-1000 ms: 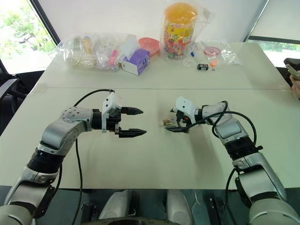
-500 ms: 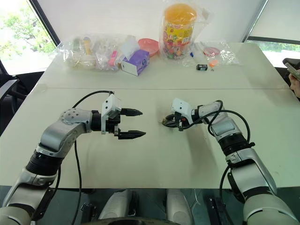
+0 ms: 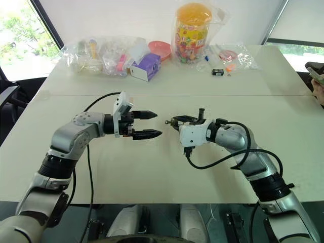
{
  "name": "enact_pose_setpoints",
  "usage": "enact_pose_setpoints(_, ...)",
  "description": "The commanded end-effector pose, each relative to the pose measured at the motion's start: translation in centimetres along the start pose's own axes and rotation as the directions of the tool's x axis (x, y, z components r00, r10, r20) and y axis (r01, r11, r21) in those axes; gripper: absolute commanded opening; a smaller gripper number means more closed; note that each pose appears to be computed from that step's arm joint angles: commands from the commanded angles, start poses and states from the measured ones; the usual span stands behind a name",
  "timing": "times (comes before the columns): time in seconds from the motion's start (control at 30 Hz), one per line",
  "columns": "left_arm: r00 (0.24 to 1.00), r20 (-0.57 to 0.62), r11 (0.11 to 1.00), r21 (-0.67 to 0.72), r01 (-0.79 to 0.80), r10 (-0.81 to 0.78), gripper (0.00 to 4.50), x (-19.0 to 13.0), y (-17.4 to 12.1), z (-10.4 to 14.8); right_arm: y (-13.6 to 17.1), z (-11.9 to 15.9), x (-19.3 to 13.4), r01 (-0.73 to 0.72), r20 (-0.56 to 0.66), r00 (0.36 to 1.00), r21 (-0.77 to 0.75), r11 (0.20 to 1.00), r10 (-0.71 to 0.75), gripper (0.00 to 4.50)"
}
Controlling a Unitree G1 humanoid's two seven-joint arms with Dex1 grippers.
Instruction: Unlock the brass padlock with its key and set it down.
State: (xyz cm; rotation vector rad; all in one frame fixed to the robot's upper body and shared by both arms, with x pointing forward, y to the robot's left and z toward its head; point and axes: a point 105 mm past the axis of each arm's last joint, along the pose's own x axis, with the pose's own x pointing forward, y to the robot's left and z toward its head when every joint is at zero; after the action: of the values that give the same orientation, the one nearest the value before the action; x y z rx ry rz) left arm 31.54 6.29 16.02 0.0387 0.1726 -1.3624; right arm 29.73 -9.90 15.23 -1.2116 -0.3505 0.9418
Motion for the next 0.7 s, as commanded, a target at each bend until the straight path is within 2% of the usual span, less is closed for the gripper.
enact_pose_setpoints(0.03,0.999,0.019,0.999,0.018,0.029,-0.029,4.5,0.2,-0.3,0.8,-1.7,1.8,-0.4,0.073,0.029,0.997,-0.07,0.995,-0.071,0.69)
enact_pose_setpoints(0.13,0.999,0.028,0.999,0.021,0.033,-0.034,4.5,0.3,-0.2,1.0,-1.8,2.0,-0.4,0.072,0.025,0.997,-0.083,0.994,-0.07,0.69)
enact_pose_setpoints(0.23,0.999,0.03,0.999,0.024,0.039,-0.039,3.68,0.4,-0.3,1.0,-2.0,2.2,-0.3,0.074,0.03,0.997,-0.081,0.994,-0.072,0.69)
enact_pose_setpoints(0.3,0.999,0.027,0.999,0.026,0.04,-0.041,2.85,0.4,-0.3,0.9,-2.0,2.4,-0.3,0.075,0.035,0.997,-0.083,0.994,-0.073,0.69)
enact_pose_setpoints(0.37,0.999,0.013,0.999,0.02,0.043,-0.043,1.8,0.5,-0.3,0.6,-2.1,2.6,-0.2,0.073,0.042,0.997,-0.091,0.993,-0.069,0.69)
enact_pose_setpoints(0.7,0.999,0.026,0.999,0.03,0.024,-0.025,1.8,0.6,0.0,0.9,-2.1,2.9,-0.1,0.06,0.05,0.997,-0.103,0.993,-0.055,0.69)
